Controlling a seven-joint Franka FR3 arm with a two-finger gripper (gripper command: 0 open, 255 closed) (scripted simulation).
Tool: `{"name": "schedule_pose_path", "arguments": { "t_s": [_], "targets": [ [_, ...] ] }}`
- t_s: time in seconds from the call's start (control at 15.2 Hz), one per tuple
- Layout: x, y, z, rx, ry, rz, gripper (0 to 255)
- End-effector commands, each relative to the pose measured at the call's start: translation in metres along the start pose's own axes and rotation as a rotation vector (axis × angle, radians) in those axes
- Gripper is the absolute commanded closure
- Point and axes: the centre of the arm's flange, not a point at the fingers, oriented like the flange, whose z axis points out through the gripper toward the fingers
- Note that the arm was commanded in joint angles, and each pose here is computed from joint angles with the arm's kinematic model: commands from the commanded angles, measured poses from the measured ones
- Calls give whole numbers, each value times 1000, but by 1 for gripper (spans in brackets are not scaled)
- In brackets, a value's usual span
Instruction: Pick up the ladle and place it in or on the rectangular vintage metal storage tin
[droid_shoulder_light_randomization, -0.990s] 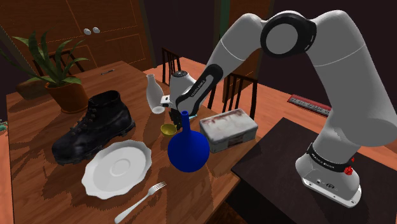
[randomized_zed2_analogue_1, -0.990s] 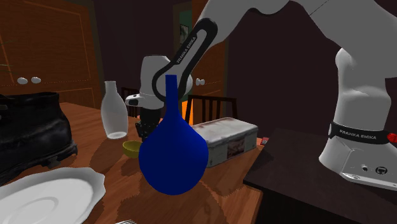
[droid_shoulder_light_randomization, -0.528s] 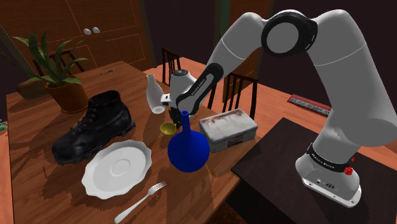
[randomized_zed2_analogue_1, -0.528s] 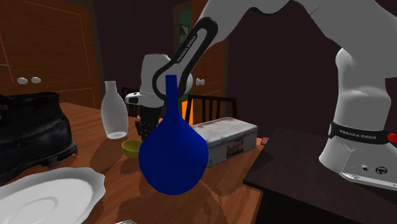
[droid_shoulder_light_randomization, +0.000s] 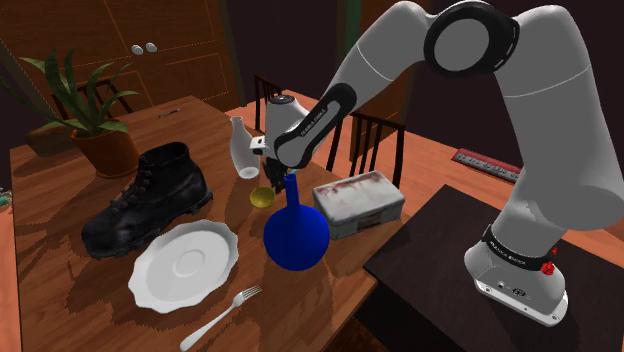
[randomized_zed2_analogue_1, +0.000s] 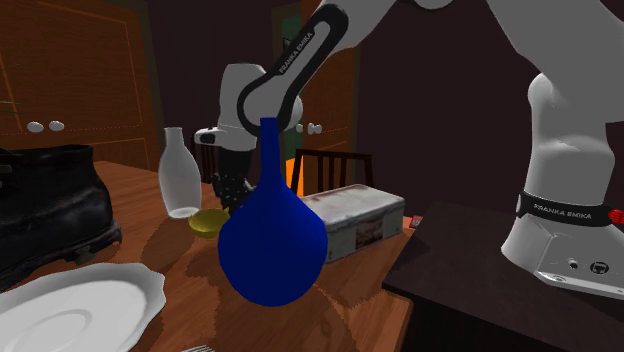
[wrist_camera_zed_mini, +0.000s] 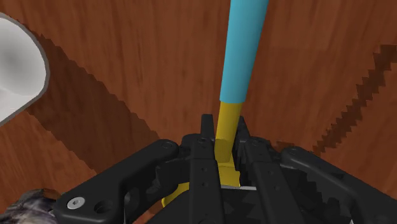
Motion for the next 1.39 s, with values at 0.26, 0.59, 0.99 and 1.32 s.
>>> {"name": "schedule_pose_path", "arguments": {
  "t_s": [0.26, 0.59, 0.99, 1.32],
  "targets": [
    [3, 4, -31, 0, 0, 0, 255],
    [5, 8, -57, 0, 0, 0, 255],
    [7, 13, -89, 0, 0, 0, 255],
    [9, 18, -115, 0, 0, 0, 255]
  ]
}}
